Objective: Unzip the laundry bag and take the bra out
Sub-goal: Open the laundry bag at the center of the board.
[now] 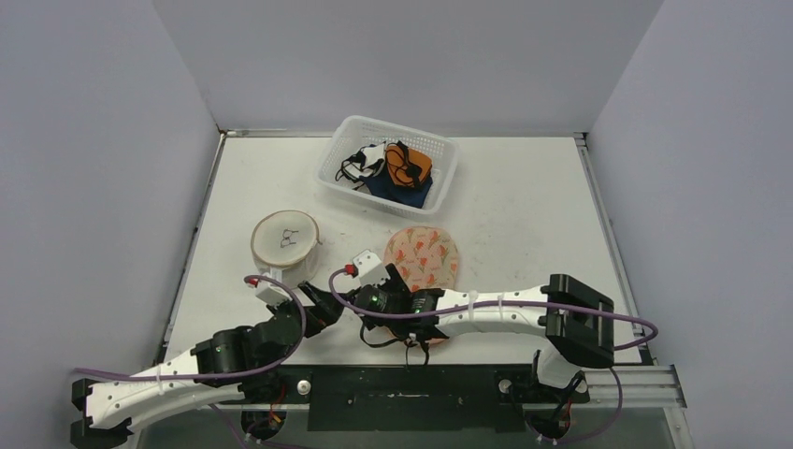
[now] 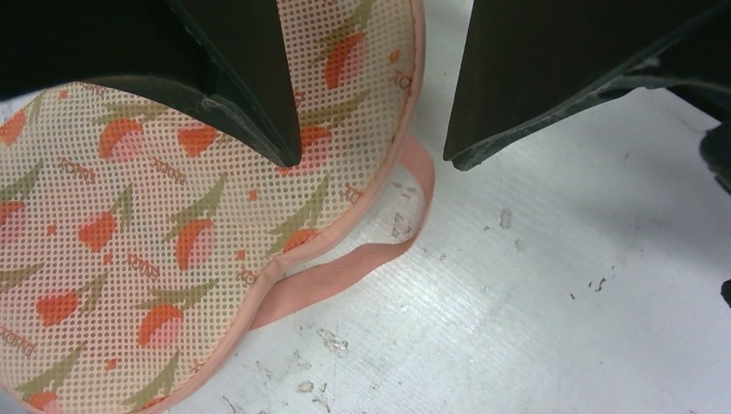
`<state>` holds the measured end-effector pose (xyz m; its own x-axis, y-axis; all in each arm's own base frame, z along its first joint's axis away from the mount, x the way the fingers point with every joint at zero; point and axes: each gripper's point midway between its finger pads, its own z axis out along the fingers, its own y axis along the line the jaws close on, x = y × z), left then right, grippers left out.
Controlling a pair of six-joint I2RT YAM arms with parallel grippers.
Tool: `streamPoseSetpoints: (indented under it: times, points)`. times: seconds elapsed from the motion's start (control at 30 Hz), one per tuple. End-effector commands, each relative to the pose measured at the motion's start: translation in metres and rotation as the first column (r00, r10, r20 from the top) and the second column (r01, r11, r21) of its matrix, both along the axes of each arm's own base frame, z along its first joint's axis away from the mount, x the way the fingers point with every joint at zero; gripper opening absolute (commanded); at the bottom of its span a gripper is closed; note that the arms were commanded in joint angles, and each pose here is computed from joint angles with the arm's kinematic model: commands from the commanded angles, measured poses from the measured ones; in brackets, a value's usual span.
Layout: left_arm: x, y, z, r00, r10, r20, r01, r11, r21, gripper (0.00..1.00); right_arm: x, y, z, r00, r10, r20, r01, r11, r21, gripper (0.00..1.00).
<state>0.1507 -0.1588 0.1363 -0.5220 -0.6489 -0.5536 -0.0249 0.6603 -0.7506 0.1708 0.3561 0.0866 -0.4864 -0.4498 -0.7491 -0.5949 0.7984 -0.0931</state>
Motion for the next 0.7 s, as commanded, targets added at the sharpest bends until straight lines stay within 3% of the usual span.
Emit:
streamPoseSetpoints:
  times: [0.0, 0.23, 0.53, 0.67]
  points:
    - [0.002, 0.01, 0.0, 0.999, 0.041, 0.001, -0.041, 0.999, -0.003, 0.87, 0.009, 0.005, 0.012, 0.996, -0.041, 0.078, 0.043, 0.999, -0.023, 0.61]
    - [0.002, 0.01, -0.008, 0.999, 0.047, -0.01, -0.047, 0.999, -0.006, 0.87, 0.001, -0.003, 0.0, 0.995, -0.047, 0.092, 0.056, 0.994, -0.093, 0.49]
    - [0.0, 0.008, -0.016, 0.999, 0.042, -0.026, -0.042, 0.999, -0.01, 0.87, -0.004, -0.007, -0.007, 0.996, -0.043, 0.077, 0.052, 0.991, -0.124, 0.42]
    - [0.0, 0.007, -0.018, 0.999, 0.042, -0.03, -0.042, 0.999, -0.011, 0.87, -0.005, -0.008, 0.0, 0.995, -0.048, 0.089, 0.058, 0.992, -0.116, 0.3]
